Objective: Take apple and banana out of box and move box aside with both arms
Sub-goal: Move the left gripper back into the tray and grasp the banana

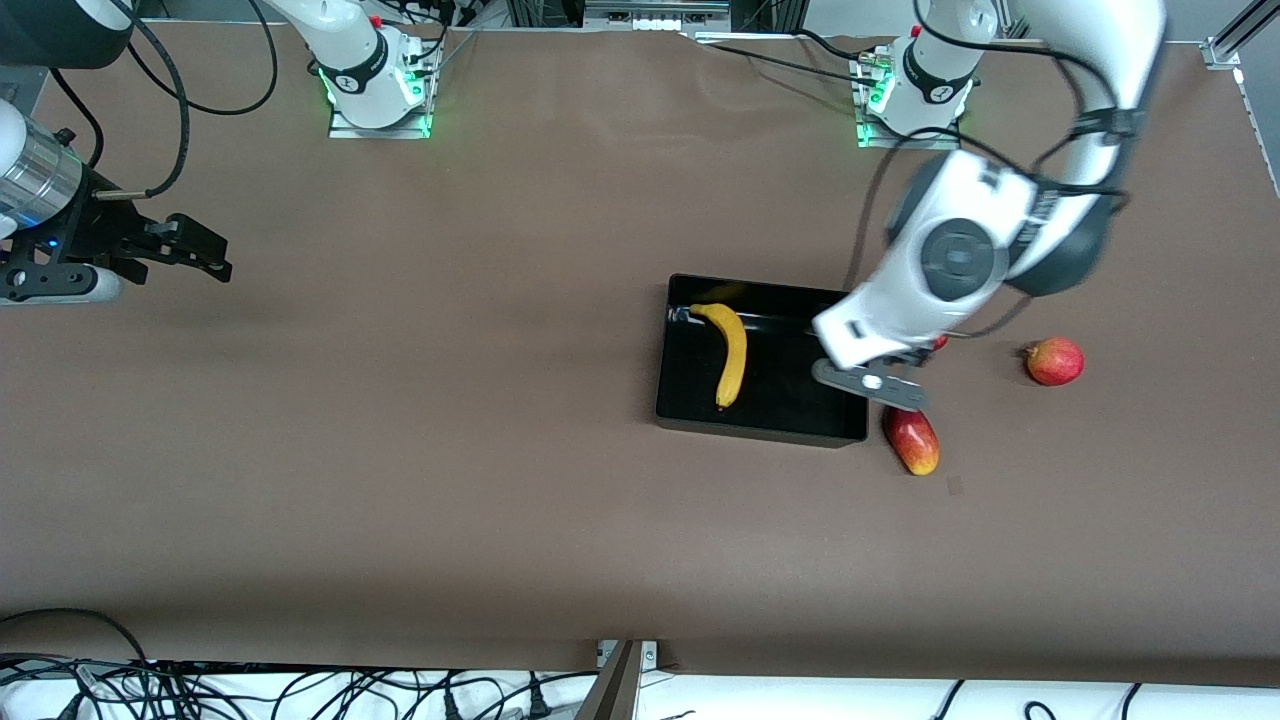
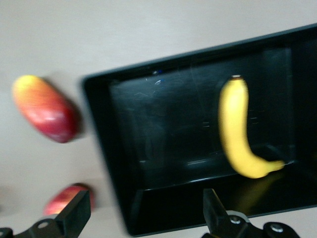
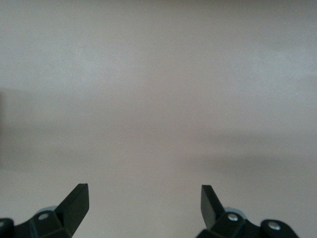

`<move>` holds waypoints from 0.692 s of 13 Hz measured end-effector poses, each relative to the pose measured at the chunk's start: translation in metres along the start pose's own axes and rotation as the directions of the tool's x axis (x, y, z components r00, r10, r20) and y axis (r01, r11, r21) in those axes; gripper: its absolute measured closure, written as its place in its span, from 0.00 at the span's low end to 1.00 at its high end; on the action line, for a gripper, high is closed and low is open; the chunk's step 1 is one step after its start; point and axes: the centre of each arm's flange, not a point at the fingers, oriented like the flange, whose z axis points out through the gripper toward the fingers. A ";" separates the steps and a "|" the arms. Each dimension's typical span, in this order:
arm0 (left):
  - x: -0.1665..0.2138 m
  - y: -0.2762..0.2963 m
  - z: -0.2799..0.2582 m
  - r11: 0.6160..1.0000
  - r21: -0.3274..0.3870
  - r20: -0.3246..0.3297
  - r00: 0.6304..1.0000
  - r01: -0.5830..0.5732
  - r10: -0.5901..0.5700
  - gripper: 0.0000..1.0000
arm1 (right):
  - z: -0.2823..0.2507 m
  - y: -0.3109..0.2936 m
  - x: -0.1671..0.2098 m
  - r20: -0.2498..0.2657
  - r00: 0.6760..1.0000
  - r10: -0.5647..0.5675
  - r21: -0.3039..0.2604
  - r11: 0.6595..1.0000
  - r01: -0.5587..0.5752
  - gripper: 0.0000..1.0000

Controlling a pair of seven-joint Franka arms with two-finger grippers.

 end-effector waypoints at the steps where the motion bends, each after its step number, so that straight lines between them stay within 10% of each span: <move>1: 0.001 0.027 0.011 1.000 0.000 0.014 1.000 0.011 -0.011 0.00 | 0.000 0.000 0.000 0.000 1.000 0.000 0.000 1.000 0.000 0.00; 9: 0.036 0.080 0.155 0.997 -0.068 0.044 0.999 0.030 -0.027 0.00 | 0.000 0.000 0.000 0.000 1.000 0.000 0.000 1.000 0.000 0.00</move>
